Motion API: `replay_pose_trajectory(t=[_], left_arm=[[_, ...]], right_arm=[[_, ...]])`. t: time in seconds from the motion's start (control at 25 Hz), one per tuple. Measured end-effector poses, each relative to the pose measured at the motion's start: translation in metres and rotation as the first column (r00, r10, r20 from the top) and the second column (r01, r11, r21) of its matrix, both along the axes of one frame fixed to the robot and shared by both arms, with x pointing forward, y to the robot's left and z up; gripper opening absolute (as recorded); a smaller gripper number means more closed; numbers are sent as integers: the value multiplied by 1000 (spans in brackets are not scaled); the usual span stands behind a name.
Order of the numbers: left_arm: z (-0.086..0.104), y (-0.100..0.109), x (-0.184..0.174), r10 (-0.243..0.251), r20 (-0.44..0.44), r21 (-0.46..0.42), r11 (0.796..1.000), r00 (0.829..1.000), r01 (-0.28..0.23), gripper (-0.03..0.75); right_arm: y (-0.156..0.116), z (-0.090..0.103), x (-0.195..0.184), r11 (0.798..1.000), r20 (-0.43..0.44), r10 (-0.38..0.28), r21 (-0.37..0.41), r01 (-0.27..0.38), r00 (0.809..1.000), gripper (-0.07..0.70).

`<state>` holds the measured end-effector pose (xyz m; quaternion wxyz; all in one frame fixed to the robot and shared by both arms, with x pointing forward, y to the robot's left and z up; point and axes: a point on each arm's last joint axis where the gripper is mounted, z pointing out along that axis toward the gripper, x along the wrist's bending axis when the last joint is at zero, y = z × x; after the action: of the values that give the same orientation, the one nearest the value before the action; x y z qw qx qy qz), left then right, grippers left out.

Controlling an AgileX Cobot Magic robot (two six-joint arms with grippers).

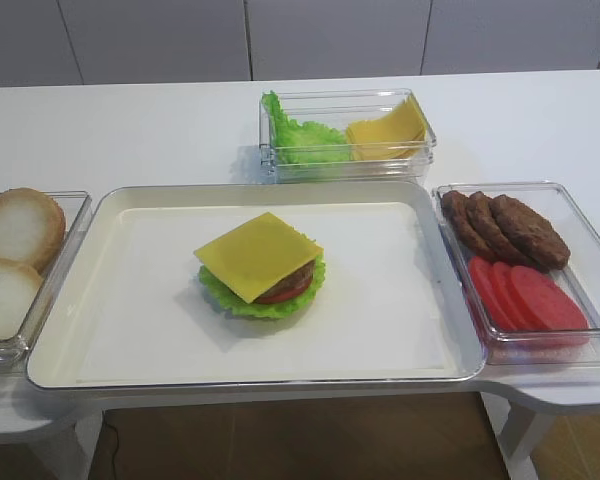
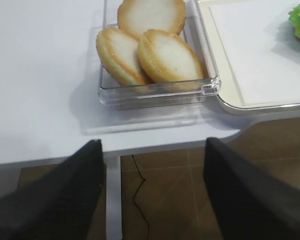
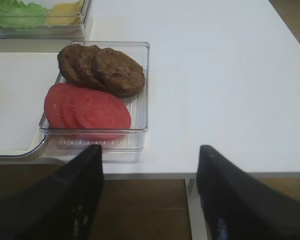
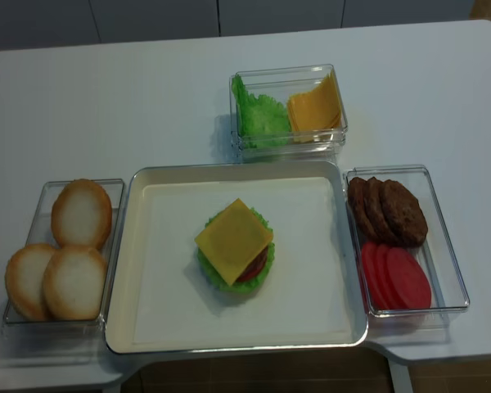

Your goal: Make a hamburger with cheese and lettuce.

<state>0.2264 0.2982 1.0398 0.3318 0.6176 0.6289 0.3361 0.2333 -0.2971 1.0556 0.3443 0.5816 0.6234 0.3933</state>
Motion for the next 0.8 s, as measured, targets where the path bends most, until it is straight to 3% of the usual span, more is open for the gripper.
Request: replay_pose_trajectory(t=[0.44, 0.8], left_arm=[[0, 0, 0, 0, 0, 0, 1000, 1000, 0, 468], [0, 0, 0, 0, 0, 0, 1000, 1000, 0, 468]], right_arm=[[0, 0, 0, 1000, 1, 2, -9, -2, 1000, 447], [3, -6, -1, 999, -49, 33, 6, -33, 998, 447]])
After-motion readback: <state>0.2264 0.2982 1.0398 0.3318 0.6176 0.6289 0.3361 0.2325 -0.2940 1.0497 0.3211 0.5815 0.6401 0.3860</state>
